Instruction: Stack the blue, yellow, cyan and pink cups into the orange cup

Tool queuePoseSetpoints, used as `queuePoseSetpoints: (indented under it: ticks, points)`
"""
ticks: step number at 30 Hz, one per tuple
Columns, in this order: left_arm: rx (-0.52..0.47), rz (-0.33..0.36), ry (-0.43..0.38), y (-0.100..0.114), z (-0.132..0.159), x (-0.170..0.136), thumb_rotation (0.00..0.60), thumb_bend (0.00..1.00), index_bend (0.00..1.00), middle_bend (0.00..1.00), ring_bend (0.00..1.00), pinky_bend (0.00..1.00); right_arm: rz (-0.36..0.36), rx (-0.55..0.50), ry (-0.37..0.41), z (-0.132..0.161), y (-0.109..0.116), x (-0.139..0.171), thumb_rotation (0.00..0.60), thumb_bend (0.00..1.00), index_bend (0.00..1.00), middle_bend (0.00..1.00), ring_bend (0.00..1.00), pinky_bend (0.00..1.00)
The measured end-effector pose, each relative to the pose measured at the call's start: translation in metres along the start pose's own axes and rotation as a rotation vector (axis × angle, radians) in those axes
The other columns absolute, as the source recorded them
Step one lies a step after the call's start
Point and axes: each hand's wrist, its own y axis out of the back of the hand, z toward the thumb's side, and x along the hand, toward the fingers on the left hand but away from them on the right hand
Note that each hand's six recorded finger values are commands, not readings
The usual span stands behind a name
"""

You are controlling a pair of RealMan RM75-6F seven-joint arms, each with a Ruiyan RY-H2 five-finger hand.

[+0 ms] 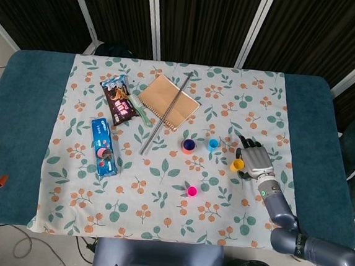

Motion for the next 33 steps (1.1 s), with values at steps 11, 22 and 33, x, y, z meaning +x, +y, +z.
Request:
queuePoseSetpoints:
  ticks: [11,22,33]
  points:
    - [-0.003,0.0,0.003,0.0,0.0,0.0,0.6,0.19,0.22,0.01,0.0,0.0,-0.009,-0.019,0.009,0.005,0.003,-0.001,0.6,0.32,0.49,0.0,0.12,0.19]
    - [-0.004,-0.002,0.005,0.0,0.0,0.0,0.6,0.18,0.22,0.01,0.0,0.0,0.002,-0.04,0.011,0.008,0.009,0.0,0.6,0.32,0.5,0.0,0.13,0.19]
    - [-0.003,-0.004,0.004,0.0,0.0,0.0,0.6,0.19,0.22,0.01,0.0,0.0,-0.04,-0.054,0.029,0.013,0.054,0.006,0.6,0.32,0.52,0.0,0.12,0.19]
